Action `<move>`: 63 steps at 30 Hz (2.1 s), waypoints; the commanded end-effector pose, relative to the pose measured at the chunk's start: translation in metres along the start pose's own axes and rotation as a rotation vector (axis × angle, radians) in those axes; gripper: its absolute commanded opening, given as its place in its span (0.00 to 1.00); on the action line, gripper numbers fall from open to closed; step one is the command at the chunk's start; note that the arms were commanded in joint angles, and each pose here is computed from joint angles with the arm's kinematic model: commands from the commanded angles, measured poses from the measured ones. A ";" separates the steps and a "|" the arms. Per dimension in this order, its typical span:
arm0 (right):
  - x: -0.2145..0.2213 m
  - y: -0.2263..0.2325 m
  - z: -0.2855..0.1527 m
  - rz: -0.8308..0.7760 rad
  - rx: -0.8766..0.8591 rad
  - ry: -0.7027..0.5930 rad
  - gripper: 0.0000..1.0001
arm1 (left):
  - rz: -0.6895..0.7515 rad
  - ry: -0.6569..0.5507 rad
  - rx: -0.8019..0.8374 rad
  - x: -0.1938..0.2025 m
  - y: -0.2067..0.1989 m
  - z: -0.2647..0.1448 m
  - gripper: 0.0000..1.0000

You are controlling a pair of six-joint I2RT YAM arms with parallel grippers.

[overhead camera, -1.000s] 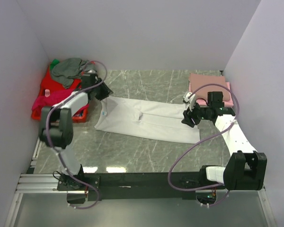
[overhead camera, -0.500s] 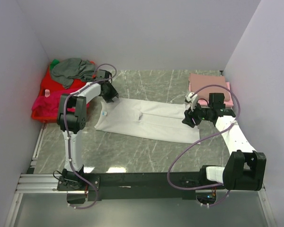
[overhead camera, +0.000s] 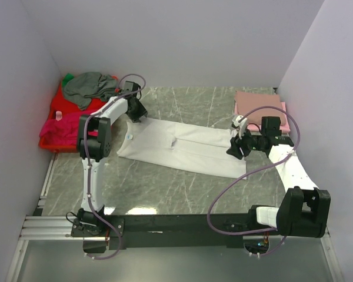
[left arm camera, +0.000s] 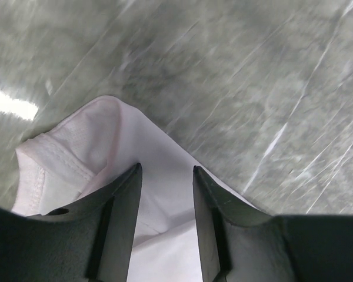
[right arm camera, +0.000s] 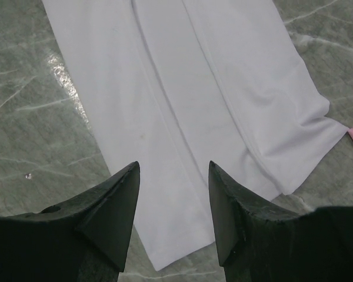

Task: Fold and stack the t-shirts
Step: Fold the tshirt

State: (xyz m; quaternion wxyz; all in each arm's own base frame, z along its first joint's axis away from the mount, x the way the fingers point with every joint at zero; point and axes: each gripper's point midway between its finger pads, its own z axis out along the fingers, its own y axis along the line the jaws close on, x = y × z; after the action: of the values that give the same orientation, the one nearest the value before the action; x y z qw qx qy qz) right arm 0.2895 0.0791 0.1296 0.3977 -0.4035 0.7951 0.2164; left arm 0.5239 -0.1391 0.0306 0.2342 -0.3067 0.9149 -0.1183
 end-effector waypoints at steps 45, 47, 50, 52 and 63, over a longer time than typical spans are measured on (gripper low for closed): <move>0.055 0.099 0.138 -0.376 0.144 0.523 0.15 | 0.259 -0.713 0.593 -0.084 -0.038 -0.365 0.77; 0.057 0.111 0.135 -0.393 0.104 0.530 0.07 | 0.257 -0.659 0.558 -0.056 -0.011 -0.343 0.81; 0.056 0.146 0.135 -0.452 -0.005 0.502 0.03 | 0.224 -0.579 0.549 -0.015 0.024 -0.322 0.93; 0.058 0.170 0.136 -0.475 -0.073 0.500 0.00 | 0.199 -0.506 0.541 0.014 0.046 -0.302 0.95; 0.002 0.252 0.140 -0.544 -0.303 0.436 0.50 | 0.140 -0.389 0.478 0.069 0.098 -0.258 0.95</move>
State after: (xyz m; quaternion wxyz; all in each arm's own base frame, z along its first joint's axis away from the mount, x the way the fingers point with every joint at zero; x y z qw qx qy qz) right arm 0.1463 0.3099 0.0220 0.1968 -0.6892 0.6901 0.1004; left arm 0.2943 -0.0840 0.1777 0.4526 -0.1964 0.8385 -0.2313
